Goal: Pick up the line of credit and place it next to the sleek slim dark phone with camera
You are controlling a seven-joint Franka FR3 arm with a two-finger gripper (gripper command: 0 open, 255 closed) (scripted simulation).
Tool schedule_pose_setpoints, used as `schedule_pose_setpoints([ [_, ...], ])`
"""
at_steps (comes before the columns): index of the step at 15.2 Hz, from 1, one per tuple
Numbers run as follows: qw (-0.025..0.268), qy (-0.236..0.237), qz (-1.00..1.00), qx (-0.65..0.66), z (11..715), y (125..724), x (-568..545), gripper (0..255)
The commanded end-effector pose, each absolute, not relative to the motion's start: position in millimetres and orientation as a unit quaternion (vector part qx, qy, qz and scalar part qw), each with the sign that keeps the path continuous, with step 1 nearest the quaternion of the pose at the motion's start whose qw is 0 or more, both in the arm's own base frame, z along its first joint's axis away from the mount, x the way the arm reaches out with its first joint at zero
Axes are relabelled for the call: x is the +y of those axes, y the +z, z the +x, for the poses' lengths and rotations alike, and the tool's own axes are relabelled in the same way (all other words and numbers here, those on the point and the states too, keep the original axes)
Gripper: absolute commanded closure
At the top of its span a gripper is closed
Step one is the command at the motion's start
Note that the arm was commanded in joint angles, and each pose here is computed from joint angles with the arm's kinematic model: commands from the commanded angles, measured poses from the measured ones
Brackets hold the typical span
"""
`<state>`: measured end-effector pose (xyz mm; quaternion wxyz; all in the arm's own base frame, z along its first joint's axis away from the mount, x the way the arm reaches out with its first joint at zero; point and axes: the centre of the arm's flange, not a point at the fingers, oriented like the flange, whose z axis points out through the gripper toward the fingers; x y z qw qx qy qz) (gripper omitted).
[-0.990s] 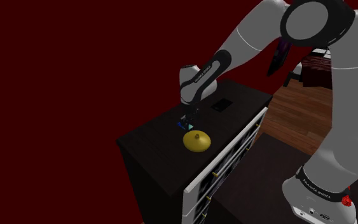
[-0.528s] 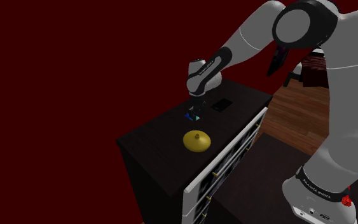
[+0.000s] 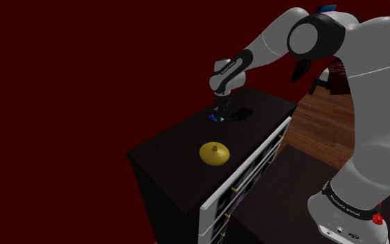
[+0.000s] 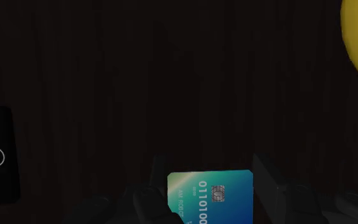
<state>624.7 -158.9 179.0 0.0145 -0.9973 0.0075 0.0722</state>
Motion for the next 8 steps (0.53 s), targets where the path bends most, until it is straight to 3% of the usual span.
schedule_pose_setpoints([
  [1, 0.015, 0.073, -0.997, 0.007, 628.2, 180.7, -186.4, 255],
  [8, 0.015, 0.073, -0.997, 0.007, 639.2, 165.1, -229.0, 255],
])
